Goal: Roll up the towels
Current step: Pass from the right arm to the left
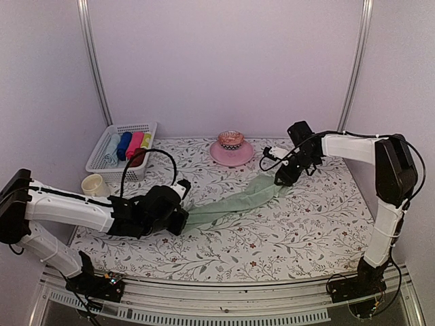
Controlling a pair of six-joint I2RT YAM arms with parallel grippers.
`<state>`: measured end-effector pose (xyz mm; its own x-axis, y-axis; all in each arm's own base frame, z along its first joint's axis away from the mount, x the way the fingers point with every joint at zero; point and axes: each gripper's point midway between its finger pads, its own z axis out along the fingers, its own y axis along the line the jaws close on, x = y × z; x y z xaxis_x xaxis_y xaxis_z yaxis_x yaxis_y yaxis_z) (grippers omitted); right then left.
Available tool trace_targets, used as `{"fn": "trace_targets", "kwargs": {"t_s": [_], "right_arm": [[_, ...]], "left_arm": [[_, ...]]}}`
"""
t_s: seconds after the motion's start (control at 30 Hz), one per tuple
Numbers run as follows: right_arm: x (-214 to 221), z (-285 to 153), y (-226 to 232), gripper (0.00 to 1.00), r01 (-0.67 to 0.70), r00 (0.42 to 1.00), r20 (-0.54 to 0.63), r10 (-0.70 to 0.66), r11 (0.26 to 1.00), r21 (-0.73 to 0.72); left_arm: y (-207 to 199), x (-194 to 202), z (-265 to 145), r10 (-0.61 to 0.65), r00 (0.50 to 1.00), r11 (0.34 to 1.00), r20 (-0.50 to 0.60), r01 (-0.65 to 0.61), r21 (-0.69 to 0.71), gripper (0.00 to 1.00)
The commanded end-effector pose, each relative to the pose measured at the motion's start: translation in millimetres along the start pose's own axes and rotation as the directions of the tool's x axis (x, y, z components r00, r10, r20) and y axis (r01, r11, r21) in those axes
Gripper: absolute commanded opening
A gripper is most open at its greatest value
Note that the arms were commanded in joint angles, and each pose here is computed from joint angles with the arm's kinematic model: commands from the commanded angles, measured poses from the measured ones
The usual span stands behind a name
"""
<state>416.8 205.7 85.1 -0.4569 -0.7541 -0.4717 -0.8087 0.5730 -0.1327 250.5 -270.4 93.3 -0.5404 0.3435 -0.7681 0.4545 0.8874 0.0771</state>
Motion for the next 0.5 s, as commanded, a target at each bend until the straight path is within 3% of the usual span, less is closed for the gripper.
{"fn": "trace_targets", "kwargs": {"t_s": [0.0, 0.2, 0.47], "right_arm": [[10.7, 20.2, 6.0, 0.64, -0.002, 0.999, -0.044, 0.002, 1.0, -0.005], [18.0, 31.0, 22.0, 0.62, 0.04, 0.995, -0.091, -0.044, 0.998, -0.044], [20.3, 32.6, 21.2, 0.63, 0.04, 0.993, -0.11, -0.043, 0.999, -0.029]], "left_arm": [[-2.6, 1.6, -0.7, -0.053, 0.998, 0.997, 0.015, 0.052, 0.056, 0.01], [-8.8, 14.0, -9.2, -0.084, 0.996, 0.987, 0.008, 0.082, 0.137, 0.47], [-3.7, 8.3, -20.7, -0.14, 0.99, 0.98, 0.029, 0.135, 0.149, 0.77]]}}
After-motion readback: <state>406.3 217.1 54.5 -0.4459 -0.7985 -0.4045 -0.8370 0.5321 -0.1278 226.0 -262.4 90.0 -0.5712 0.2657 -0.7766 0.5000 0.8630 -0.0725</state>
